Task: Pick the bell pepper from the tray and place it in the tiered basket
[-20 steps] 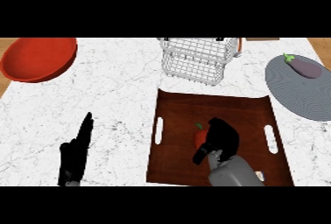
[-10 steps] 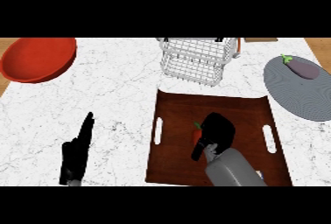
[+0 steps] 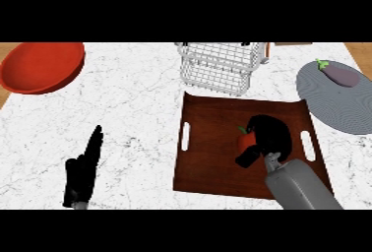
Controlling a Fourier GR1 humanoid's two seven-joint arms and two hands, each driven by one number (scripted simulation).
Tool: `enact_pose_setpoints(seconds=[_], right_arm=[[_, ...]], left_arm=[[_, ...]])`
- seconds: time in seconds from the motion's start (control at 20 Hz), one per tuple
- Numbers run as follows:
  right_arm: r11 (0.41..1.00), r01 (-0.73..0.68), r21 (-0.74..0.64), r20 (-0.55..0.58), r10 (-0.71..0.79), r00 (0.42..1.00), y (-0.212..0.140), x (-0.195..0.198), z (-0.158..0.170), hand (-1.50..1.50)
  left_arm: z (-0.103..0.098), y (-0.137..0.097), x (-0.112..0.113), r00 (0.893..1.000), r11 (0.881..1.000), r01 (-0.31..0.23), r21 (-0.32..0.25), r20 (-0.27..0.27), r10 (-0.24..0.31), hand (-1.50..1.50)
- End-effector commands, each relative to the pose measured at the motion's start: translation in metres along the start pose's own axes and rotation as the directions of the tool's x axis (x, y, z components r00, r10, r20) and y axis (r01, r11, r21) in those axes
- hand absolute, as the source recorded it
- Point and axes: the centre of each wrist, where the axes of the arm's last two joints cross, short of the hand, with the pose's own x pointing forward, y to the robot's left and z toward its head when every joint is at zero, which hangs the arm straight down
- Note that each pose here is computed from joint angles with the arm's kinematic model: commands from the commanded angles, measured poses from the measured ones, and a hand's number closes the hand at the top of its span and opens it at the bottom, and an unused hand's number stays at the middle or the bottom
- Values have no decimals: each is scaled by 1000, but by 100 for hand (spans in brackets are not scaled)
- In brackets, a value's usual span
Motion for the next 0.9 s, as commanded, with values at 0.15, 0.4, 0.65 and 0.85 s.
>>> enact_pose_setpoints(seconds=[0.15, 0.4, 0.65, 0.85], right_arm=[[978, 190, -89, 228, -165, 959, -82, -57, 4, 150], [868, 459, -191, 310, -390, 867, -140, -52, 40, 150], [804, 477, -355, 409, -326, 852, -205, -54, 90, 150], [804, 418, -423, 414, -239, 879, -247, -68, 110, 150]], left_arm=[[6, 11, -12, 999, 1000, 0, 22, -44, 1, 0], [5, 10, 0, 999, 1000, 0, 25, -45, 1, 0], [11, -4, -10, 999, 1000, -6, -6, -42, 5, 0], [11, 6, -12, 999, 1000, -10, -3, -46, 10, 0]])
